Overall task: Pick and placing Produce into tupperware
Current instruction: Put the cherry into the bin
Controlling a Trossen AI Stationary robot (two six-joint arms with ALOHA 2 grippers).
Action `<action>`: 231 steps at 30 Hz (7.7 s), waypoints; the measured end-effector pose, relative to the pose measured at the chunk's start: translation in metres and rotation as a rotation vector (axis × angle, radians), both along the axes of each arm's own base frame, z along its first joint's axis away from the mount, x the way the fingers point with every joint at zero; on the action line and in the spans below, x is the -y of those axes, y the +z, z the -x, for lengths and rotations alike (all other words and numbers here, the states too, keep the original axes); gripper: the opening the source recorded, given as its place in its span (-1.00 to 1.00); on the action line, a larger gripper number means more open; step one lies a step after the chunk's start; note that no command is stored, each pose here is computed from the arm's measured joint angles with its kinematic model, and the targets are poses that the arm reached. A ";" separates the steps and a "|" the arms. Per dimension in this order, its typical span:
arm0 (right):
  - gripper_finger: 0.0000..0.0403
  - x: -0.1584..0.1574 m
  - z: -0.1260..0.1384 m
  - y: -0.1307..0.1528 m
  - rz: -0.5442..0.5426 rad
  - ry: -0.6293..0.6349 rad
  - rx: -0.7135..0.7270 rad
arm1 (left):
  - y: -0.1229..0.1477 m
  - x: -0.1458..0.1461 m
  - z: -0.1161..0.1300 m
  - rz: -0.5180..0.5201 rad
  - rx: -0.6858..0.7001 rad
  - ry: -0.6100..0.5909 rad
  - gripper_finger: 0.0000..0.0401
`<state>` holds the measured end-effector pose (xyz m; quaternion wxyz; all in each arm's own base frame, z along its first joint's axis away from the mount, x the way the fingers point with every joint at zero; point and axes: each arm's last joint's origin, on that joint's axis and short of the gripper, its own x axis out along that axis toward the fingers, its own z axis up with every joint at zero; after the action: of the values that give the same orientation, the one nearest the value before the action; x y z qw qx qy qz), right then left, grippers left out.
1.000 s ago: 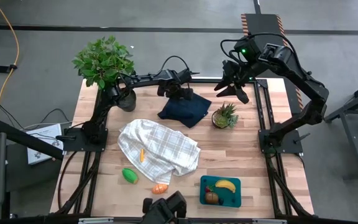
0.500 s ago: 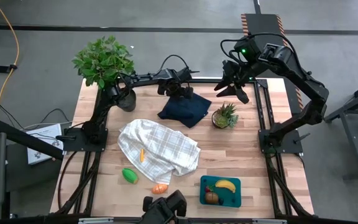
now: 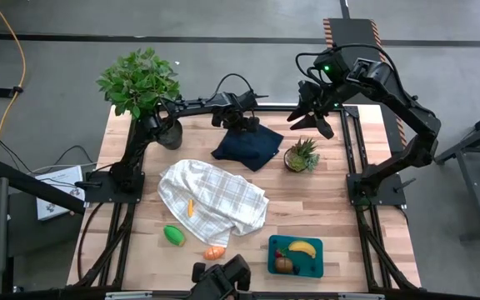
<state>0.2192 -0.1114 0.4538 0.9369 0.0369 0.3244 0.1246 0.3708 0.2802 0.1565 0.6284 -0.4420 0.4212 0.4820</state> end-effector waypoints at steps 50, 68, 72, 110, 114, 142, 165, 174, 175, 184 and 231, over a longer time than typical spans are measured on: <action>-0.36 0.000 0.000 0.000 0.001 0.001 0.001 | 0.000 -0.002 -0.001 0.029 0.043 -0.035 -0.64; -0.36 0.000 0.000 0.000 0.001 0.000 0.000 | 0.000 -0.001 -0.001 0.045 0.054 -0.066 -0.72; -0.36 0.000 0.000 0.000 0.001 0.000 0.000 | 0.000 -0.001 -0.001 0.044 0.052 -0.073 -0.73; -0.36 0.002 -0.001 0.001 0.037 0.003 0.013 | 0.063 0.039 -0.012 -0.053 0.129 -0.239 -0.73; -0.36 0.001 0.001 0.000 0.041 0.009 0.006 | 0.075 0.058 -0.018 -0.078 0.128 -0.283 -0.73; -0.36 -0.013 0.046 -0.076 -0.183 -0.129 0.111 | 0.184 0.226 -0.008 -0.300 0.202 -0.495 -0.73; -0.36 -0.134 -0.026 -0.144 -0.510 -0.264 0.229 | 0.208 0.366 0.029 -0.540 0.203 -0.592 -0.73; -0.36 -0.150 -0.064 -0.136 -0.588 -0.277 0.216 | 0.211 0.381 0.033 -0.537 0.239 -0.628 -0.73; -0.36 -0.150 -0.066 -0.135 -0.598 -0.279 0.218 | 0.211 0.382 0.033 -0.538 0.246 -0.634 -0.73; -0.36 -0.153 -0.081 -0.135 -0.676 -0.276 0.158 | 0.214 0.385 0.030 -0.547 0.278 -0.665 -0.73; -0.36 -0.154 -0.081 -0.131 -0.712 -0.249 0.168 | 0.230 0.379 0.042 -0.627 0.290 -0.656 -0.73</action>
<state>0.3002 0.0427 0.3226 0.8968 0.3886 0.1758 0.1172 0.3291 -0.0985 0.3861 0.9028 -0.1375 0.2806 0.2955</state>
